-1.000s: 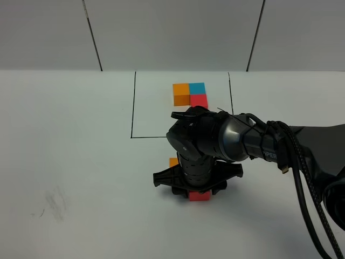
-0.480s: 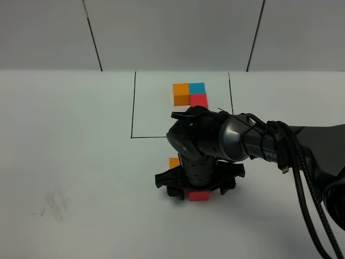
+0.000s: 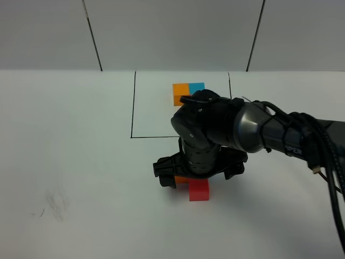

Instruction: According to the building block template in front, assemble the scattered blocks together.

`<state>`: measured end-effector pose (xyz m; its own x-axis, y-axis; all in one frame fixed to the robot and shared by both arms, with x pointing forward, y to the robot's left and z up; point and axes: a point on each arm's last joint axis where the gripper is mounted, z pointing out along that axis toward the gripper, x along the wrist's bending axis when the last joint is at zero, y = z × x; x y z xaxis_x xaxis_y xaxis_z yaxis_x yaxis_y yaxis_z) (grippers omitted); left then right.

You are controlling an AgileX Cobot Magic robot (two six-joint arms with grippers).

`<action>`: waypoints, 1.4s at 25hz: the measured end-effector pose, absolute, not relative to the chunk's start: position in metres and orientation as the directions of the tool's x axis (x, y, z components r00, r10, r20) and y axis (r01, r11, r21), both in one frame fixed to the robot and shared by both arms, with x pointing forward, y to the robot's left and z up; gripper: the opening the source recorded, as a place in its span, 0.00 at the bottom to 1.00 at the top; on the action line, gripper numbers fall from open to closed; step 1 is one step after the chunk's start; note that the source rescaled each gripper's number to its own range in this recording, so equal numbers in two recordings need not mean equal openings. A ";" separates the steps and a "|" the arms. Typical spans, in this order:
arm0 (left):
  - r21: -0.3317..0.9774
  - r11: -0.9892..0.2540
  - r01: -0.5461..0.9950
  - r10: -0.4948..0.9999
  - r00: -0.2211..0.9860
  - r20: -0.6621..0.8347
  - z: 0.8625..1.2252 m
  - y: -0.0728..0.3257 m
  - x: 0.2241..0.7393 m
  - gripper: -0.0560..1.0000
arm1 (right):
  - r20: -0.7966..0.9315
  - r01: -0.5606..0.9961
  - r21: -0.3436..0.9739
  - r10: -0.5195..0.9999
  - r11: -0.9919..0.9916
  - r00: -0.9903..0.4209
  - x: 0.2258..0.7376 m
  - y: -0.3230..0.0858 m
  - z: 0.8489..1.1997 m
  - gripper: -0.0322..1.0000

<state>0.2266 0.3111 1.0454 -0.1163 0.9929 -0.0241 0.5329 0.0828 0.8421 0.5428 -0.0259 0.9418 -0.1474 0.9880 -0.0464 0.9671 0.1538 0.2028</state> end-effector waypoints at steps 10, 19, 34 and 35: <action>0.842 0.083 0.533 0.993 -0.116 -0.024 1.045 0.311 0.227 0.69 | -0.153 0.812 0.493 0.950 0.311 -0.271 0.540 -0.054 1.045 1.00; 0.842 0.083 0.533 0.993 -0.116 -0.024 1.045 0.311 0.227 0.69 | -0.416 0.483 0.771 0.903 0.415 -0.111 0.540 -0.148 1.186 1.00; 0.842 0.083 0.533 0.993 -0.116 -0.024 1.045 0.311 0.227 0.69 | -0.484 0.432 0.824 0.851 0.366 0.203 0.435 -0.322 1.292 1.00; 0.842 0.083 0.533 0.993 -0.116 -0.024 1.045 0.311 0.227 0.69 | -0.473 0.433 0.828 0.858 0.355 0.200 0.425 -0.322 1.294 1.00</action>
